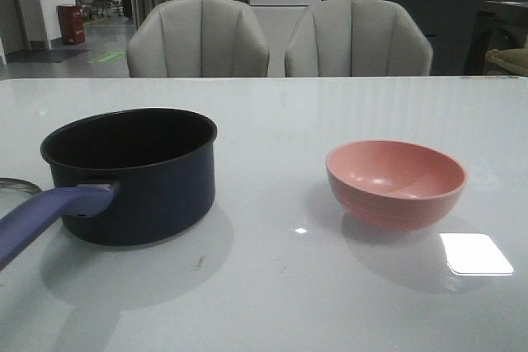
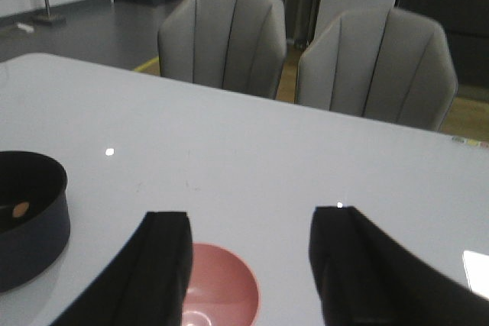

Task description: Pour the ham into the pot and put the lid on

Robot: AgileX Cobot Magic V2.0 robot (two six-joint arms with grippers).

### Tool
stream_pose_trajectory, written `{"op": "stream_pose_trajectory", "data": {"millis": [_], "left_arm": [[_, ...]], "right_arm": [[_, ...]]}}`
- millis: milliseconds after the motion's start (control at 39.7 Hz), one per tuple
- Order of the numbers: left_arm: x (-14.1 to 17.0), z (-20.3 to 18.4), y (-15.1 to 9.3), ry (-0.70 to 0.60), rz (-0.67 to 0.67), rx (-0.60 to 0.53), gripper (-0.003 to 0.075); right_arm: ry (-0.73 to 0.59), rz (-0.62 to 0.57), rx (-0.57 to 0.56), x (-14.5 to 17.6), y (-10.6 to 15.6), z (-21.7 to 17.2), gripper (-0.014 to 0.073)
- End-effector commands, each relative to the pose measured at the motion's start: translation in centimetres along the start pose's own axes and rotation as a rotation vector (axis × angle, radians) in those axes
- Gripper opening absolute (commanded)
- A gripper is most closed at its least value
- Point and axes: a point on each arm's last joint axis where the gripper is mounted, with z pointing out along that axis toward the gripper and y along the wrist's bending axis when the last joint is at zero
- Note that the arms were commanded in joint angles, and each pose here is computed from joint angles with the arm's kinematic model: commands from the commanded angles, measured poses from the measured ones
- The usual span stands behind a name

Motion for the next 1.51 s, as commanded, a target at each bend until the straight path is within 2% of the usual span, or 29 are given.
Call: {"op": "stream_pose_trajectory", "data": {"millis": [0, 76, 277, 655, 882, 1033, 1487], "left_arm": [[-1.6, -0.2, -0.1, -0.101, -0.002, 0.015, 0.0583], [-1.6, -0.2, -0.1, -0.101, -0.002, 0.015, 0.0583], [-1.6, -0.2, -0.1, -0.101, -0.002, 0.015, 0.0583], [-1.6, -0.2, -0.1, -0.101, -0.002, 0.015, 0.0583], [-1.8, -0.2, -0.2, -0.119, -0.003, 0.016, 0.0583], [-1.7, -0.2, -0.2, -0.117, -0.003, 0.016, 0.0583], [-1.6, 0.0, -0.1, -0.101, 0.007, 0.01, 0.0583]], "right_arm": [[-0.174, -0.025, 0.023, -0.5, -0.2, -1.6, 0.0463], [-0.2, -0.025, 0.025, 0.6, -0.2, -2.5, 0.0463], [-0.157, -0.025, 0.026, 4.5, -0.1, -3.1, 0.0463], [-0.175, -0.025, 0.029, 4.4, -0.2, -3.1, 0.0459], [-0.18, -0.025, 0.03, 4.4, -0.2, -3.1, 0.0347], [-0.149, -0.025, 0.026, 4.8, -0.1, -3.0, 0.0132], [-0.154, -0.025, 0.026, 4.7, -0.1, -3.0, 0.0149]]}}
